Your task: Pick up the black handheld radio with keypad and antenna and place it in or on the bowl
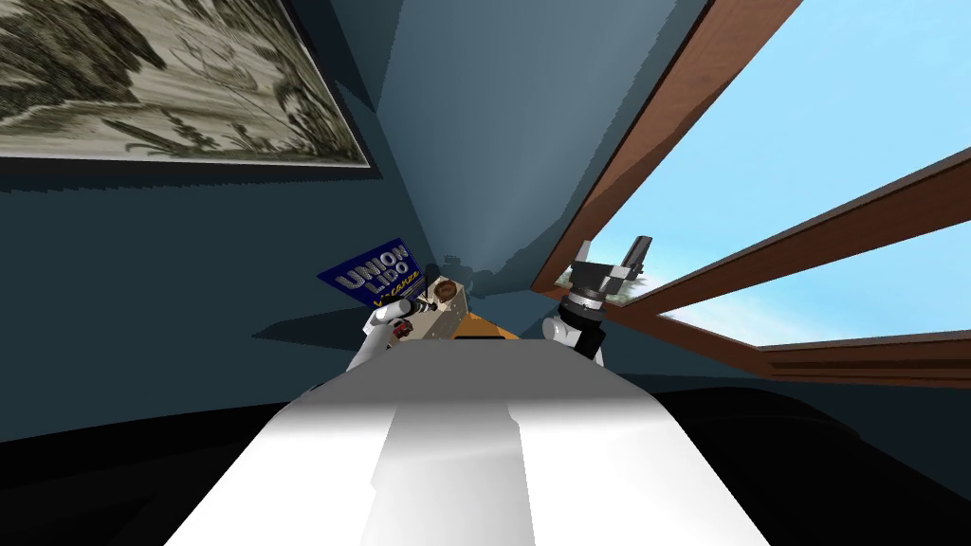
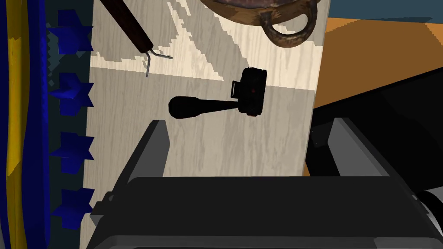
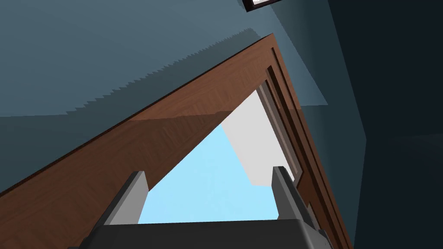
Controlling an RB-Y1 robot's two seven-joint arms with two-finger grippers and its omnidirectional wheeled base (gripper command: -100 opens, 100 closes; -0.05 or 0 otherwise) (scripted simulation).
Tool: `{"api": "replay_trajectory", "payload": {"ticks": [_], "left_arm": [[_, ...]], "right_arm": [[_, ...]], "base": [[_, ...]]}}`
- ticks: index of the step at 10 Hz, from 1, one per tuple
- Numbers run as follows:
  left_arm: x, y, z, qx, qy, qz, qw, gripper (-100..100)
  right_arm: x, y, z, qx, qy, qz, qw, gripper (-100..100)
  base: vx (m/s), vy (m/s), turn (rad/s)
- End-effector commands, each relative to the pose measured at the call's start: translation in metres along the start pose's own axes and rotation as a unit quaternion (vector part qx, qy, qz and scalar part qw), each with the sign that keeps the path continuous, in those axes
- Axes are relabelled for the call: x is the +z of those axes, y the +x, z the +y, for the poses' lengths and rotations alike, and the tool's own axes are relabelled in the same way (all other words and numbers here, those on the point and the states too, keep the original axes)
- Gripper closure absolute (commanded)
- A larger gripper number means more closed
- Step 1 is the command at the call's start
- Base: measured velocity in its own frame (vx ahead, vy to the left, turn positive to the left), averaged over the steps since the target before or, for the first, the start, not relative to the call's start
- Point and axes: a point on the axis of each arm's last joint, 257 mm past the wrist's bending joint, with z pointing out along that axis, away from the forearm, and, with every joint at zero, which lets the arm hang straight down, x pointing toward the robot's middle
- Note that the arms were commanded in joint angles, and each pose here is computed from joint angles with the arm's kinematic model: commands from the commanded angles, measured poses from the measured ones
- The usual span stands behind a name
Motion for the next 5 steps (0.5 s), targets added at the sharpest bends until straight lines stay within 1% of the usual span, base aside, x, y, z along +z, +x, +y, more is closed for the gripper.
{"api": "replay_trajectory", "payload": {"ticks": [1, 4, 5], "left_arm": [[0.0024, -0.0050, 0.0024, -0.021, -0.013, -0.015, 0.9996, -100], [0.0042, -0.0105, 0.0053, -0.050, -0.030, -0.035, 0.9977, -100], [0.0037, -0.0091, 0.0042, -0.042, -0.026, -0.030, 0.9983, -100]], "right_arm": [[0.0000, 0.0000, 0.0000, 0.000, 0.000, 0.000, 1.0000, 0], [0.0000, 0.0000, 0.0000, 0.000, 0.000, 0.000, 1.0000, 0], [0.0000, 0.0000, 0.0000, 0.000, 0.000, 0.000, 1.0000, 0]], "base": [[0.081, -0.028, 0.055], [0.052, -0.020, 0.044], [0.023, -0.005, 0.008]]}}
